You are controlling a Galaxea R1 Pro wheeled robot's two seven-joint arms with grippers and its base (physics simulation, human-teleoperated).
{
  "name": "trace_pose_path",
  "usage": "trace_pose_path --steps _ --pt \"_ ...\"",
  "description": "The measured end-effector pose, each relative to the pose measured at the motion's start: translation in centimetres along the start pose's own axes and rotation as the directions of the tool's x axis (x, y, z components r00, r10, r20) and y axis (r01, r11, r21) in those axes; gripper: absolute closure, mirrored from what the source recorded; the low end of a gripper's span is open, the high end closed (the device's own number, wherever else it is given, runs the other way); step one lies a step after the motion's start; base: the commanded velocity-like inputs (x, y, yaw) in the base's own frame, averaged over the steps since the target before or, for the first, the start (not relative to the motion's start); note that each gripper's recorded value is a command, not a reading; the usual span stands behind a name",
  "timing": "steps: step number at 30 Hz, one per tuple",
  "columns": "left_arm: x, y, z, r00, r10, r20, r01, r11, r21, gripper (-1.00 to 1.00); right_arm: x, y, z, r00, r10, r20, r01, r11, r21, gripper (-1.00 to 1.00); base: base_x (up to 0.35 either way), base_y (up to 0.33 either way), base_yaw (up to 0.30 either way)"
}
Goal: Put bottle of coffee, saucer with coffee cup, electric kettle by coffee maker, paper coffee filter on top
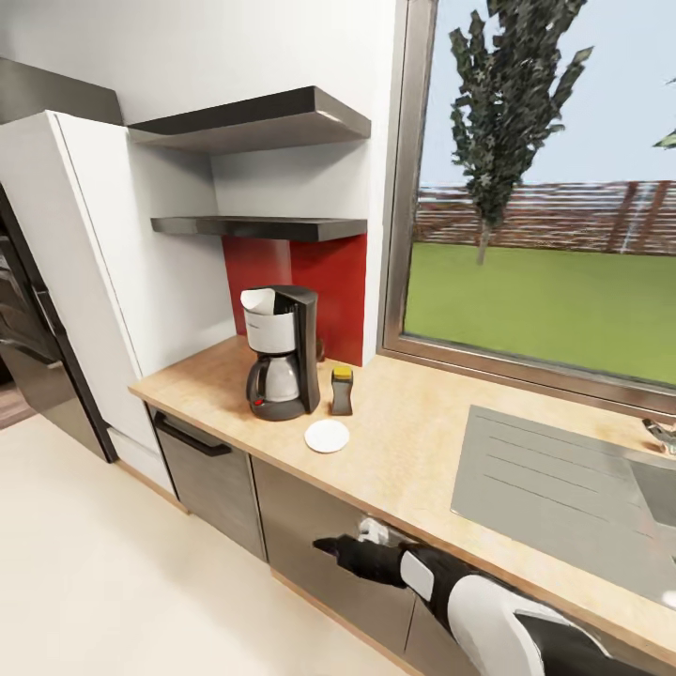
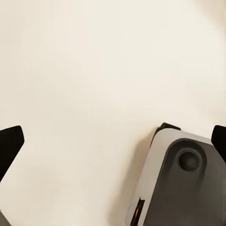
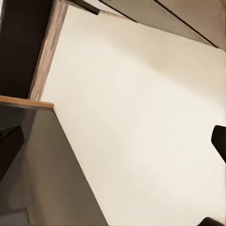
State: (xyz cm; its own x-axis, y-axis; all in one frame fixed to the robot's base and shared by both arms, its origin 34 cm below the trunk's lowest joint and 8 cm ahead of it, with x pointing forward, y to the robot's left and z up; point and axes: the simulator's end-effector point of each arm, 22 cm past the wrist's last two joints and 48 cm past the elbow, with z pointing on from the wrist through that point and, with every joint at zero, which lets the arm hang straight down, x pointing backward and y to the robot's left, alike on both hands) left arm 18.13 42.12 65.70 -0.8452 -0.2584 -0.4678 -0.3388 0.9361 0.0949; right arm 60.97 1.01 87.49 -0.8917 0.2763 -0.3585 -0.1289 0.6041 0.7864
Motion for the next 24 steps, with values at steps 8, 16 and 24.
trace_pose_path --steps 8,16,24 --pt "0.5 -0.7 -0.1 1.0 -0.004 -0.008 0.004 1.0 0.008 -1.0 12.8 -11.5 -2.1 0.992 0.099 -0.077 -0.067 0.935 0.347 -1.0 0.0 0.0 0.0" --pt "1.9 -2.0 -0.5 0.999 -0.01 -0.033 0.011 1.0 0.021 -1.0 27.0 -19.3 -7.8 0.975 0.058 -0.216 0.074 0.827 0.558 -1.0 0.0 0.0 0.0" --pt "3.7 -3.6 -0.9 0.994 0.084 -0.071 -0.079 0.994 0.076 -1.0 30.3 -28.5 -18.1 0.954 0.069 -0.291 0.157 0.714 0.683 -1.0 0.0 0.0 0.0"
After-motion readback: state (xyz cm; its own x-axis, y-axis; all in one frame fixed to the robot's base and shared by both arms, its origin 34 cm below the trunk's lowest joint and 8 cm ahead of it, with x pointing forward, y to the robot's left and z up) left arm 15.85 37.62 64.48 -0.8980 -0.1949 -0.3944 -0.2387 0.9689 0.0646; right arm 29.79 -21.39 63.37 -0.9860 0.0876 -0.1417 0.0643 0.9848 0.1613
